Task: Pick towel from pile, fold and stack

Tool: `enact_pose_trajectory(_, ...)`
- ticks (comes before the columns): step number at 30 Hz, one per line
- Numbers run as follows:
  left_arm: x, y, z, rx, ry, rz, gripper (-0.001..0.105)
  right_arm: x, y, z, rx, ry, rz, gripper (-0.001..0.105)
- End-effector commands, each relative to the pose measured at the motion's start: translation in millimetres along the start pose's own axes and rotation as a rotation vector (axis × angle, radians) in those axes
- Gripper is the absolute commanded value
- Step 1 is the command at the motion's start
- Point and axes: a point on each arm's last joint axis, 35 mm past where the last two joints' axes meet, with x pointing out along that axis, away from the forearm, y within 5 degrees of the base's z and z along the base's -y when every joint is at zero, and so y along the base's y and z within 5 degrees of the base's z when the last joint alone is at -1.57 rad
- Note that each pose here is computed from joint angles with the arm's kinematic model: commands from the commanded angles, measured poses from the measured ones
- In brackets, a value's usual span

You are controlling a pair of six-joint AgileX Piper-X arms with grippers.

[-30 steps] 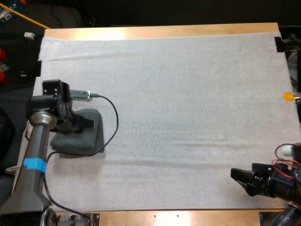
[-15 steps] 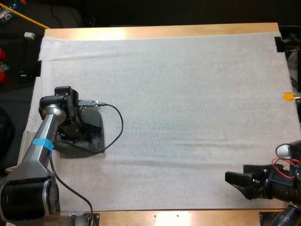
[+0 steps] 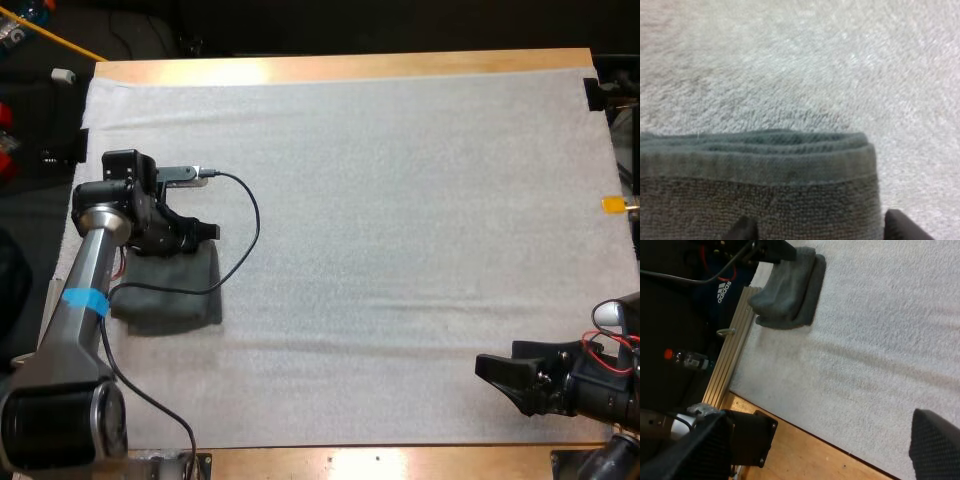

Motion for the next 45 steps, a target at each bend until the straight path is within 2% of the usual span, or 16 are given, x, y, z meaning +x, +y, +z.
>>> enact_pose_trajectory(1,7.4,0.6,1.4,-0.012,0.016,-0.003,0.051,-0.4,0.7,0.9,-0.003,-0.008,0.012,0.071)
enact_pose_trajectory(5,25.3,3.1,-1.7,-0.02,0.101,0.01,0.051,-0.4,0.7,0.9,0.002,-0.008,0.012,0.071)
enact_pose_trajectory(9,18.9,2.3,-1.0,-0.016,0.093,0.009,0.051,-0.4,0.7,0.9,0.004,-0.008,0.012,0.071)
enact_pose_trajectory(14,-21.5,-2.7,1.1,0.002,-0.028,-0.009,0.051,-0.4,0.7,0.9,0.004,-0.008,0.012,0.071)
enact_pose_trajectory(18,-57.4,-5.7,-6.3,0.014,-0.128,-0.023,0.051,-0.4,0.7,0.9,0.001,-0.008,0.012,0.071)
enact_pose_trajectory(24,-110.0,-7.7,-34.0,0.021,-0.206,-0.033,0.051,-0.4,0.3,1.1,-0.036,-0.014,-0.001,0.071)
enact_pose_trajectory(31,-159.0,-7.8,-72.2,0.028,-0.289,-0.045,0.051,8.0,-7.9,5.7,-0.092,-0.054,-0.194,0.071)
enact_pose_trajectory(38,-199.7,-7.5,-113.8,0.036,-0.397,-0.065,0.051,43.3,-14.5,18.5,-0.211,0.027,-0.288,0.071)
enact_pose_trajectory(45,-222.7,-6.3,-139.0,0.048,-0.502,-0.082,0.051,75.5,-27.2,33.8,-0.211,0.05,-0.344,0.071)
